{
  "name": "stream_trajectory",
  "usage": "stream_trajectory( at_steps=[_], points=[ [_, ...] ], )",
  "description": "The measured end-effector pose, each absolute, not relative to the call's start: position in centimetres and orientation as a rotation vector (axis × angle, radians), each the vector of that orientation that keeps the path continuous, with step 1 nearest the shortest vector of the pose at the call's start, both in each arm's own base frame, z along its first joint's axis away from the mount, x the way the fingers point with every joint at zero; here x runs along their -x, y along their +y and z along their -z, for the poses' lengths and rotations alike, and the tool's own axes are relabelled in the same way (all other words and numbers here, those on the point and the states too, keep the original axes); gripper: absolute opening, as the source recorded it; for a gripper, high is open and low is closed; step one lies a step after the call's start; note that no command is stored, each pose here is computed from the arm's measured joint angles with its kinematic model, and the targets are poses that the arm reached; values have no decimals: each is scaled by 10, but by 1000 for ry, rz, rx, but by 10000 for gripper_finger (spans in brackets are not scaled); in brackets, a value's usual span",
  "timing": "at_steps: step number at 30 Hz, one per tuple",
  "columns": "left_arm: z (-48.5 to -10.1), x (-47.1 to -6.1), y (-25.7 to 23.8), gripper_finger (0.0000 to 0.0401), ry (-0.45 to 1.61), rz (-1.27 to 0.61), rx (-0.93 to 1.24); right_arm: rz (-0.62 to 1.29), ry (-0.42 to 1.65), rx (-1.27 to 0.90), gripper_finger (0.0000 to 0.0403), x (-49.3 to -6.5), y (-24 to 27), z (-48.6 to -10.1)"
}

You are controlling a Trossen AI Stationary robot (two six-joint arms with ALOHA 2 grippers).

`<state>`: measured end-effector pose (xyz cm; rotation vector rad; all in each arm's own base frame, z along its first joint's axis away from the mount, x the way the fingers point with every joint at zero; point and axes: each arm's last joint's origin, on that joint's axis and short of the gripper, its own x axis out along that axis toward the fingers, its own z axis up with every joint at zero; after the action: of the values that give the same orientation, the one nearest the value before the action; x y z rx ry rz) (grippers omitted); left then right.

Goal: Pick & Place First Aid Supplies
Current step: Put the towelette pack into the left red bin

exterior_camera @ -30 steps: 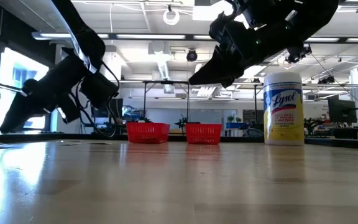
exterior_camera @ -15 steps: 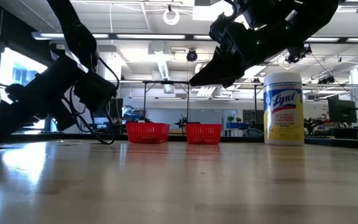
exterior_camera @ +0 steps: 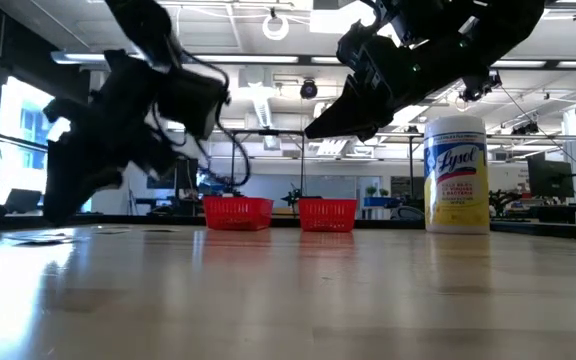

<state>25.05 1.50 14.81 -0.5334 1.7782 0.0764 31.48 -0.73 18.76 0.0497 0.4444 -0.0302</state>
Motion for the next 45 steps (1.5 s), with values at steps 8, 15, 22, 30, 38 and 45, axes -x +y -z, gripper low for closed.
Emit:
stream_trajectory(
  at_steps=[8,15,22,30,38,45],
  points=[
    [-172,-262,8,120,1775,82,-7,31,445,-50,2,-315,-7,-188],
    [-151,-245,6,120,1818,337,-144,31,469,-50,2,-314,-7,-185],
    [-148,-245,5,120,1796,322,-112,35,473,-50,3,-314,-8,-185],
    [-145,-249,5,120,1745,354,-167,48,472,-47,2,-314,-9,-185],
    [-137,-243,5,119,1739,373,-161,48,472,-47,2,-314,-9,-185],
    [-129,-239,5,60,1728,390,-214,48,472,-47,2,-314,-9,-185]
  ],
)
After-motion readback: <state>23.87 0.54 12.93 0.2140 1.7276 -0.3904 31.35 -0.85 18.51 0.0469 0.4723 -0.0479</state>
